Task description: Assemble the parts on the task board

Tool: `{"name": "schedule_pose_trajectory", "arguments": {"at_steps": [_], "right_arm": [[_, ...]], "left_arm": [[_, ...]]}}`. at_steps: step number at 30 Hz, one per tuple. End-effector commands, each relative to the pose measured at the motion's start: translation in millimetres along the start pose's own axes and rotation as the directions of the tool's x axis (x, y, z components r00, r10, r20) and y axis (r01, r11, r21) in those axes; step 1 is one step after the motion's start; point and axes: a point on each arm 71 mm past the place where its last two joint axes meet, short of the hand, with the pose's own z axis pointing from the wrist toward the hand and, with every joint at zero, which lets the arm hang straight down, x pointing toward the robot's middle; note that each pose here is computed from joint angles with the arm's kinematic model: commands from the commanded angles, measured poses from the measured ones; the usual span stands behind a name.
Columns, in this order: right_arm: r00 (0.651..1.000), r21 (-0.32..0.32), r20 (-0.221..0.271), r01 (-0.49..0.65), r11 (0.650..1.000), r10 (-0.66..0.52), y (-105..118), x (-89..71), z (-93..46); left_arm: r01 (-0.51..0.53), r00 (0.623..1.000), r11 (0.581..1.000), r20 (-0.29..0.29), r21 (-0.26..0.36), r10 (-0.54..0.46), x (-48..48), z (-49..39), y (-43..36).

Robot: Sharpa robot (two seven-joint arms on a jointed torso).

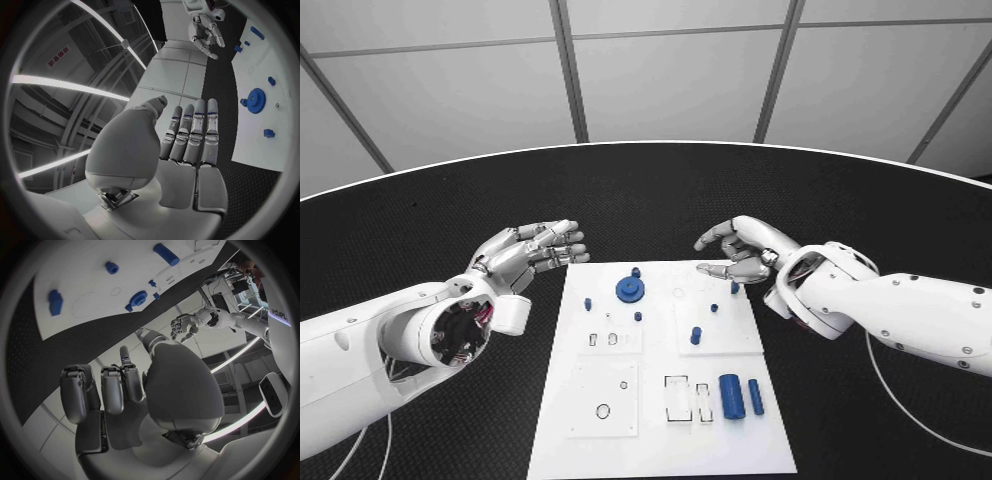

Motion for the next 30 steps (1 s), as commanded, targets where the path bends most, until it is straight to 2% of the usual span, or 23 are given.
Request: {"name": "schedule_pose_trajectory", "arguments": {"at_steps": [1,6,11,15,22,30], "right_arm": [[0.999,0.047,0.036,0.011,0.999,-0.013,-24.0,-19.3,-14.7],[0.998,0.091,0.061,0.028,0.995,-0.034,-44.9,-31.3,-24.8],[0.997,0.123,0.061,0.036,0.992,-0.044,-56.7,-33.6,-29.6],[0.998,0.147,0.039,0.041,0.988,-0.047,-63.0,-27.0,-32.8],[0.998,0.181,-0.028,0.055,0.982,-0.051,-69.0,1.1,-41.5],[0.998,0.202,-0.049,0.056,0.978,-0.047,-67.4,17.3,-39.1]], "left_arm": [[0.001,1.000,1.000,-0.002,0.000,-0.001,0.6,1.0,0.4],[0.000,1.000,1.000,-0.002,-0.001,0.000,0.8,2.2,0.9],[0.000,1.000,1.000,-0.002,-0.001,0.000,0.6,2.4,1.0],[0.001,1.000,1.000,-0.003,-0.001,-0.001,0.8,2.3,1.0],[0.000,1.000,1.000,0.000,-0.001,0.000,-0.4,1.7,0.7],[0.000,1.000,1.000,0.000,-0.001,0.000,-0.8,1.4,0.6]]}}
